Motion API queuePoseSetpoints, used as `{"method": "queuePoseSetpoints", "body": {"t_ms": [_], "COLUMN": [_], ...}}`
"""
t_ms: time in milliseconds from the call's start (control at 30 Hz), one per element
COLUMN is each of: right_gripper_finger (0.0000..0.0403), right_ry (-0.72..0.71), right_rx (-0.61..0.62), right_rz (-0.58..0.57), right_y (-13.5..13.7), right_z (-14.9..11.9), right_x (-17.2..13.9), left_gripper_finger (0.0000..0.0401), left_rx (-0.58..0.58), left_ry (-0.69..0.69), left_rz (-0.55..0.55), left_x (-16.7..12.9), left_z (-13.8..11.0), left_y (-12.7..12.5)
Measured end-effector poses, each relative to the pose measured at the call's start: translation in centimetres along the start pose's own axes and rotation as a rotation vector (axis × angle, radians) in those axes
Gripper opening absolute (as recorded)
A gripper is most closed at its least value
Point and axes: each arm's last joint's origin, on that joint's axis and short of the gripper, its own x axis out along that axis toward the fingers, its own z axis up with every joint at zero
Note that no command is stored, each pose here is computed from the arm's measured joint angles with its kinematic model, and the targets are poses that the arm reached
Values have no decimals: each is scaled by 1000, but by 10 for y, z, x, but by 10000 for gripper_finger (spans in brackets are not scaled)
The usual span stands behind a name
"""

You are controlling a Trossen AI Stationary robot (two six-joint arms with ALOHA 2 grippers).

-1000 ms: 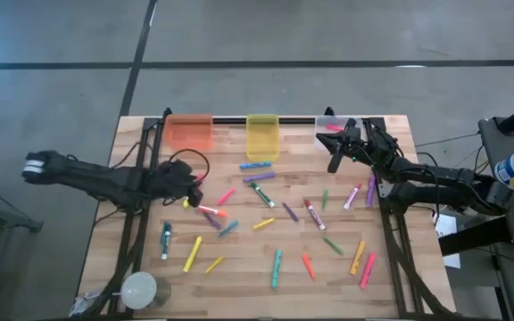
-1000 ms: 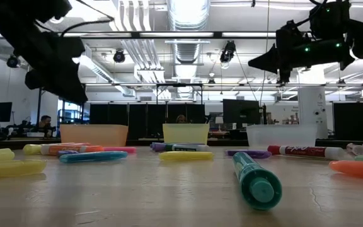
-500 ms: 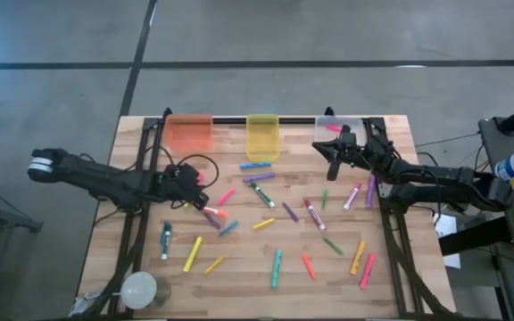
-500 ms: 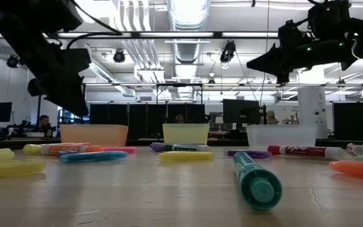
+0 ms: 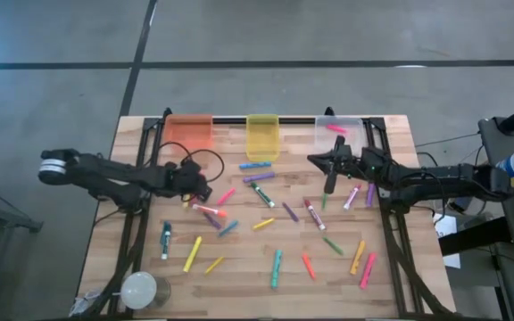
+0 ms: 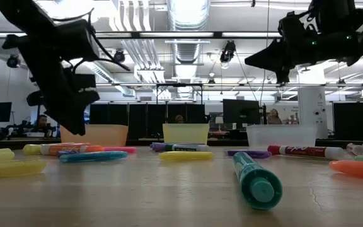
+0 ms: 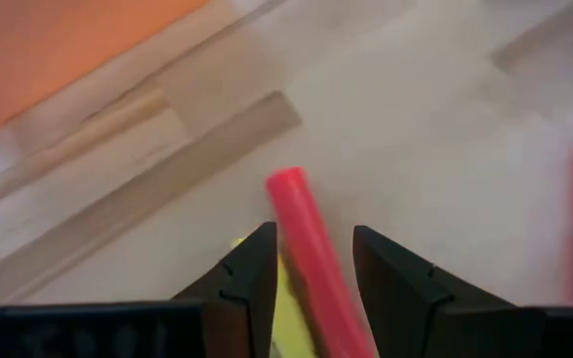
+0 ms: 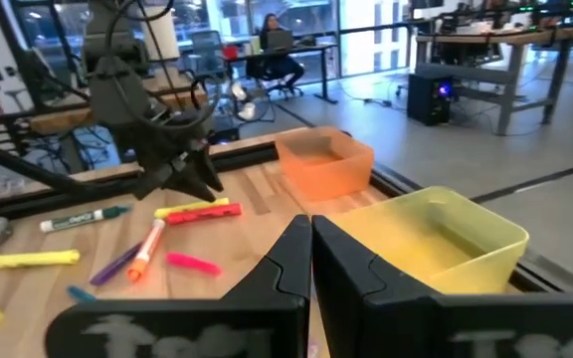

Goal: Pick & Place Markers
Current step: Put the left pink highlighter pen into the yellow bin

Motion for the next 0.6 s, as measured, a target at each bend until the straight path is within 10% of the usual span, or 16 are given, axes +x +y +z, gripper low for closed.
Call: {"method": "queuePoseSetpoints", "body": {"t_ms": [600], "right_gripper_finger": [8], "right_ry": [11], "right_rx": [-22], "right_rz": [-28], "right_y": [7], "right_z": [-2], "right_x": [0], "left_gripper_finger": [129], "left_rx": [-35], "left_ry": [64], "left_rz": [10], "left_x": [24], "left_z": [14], "left_y": [7]}}
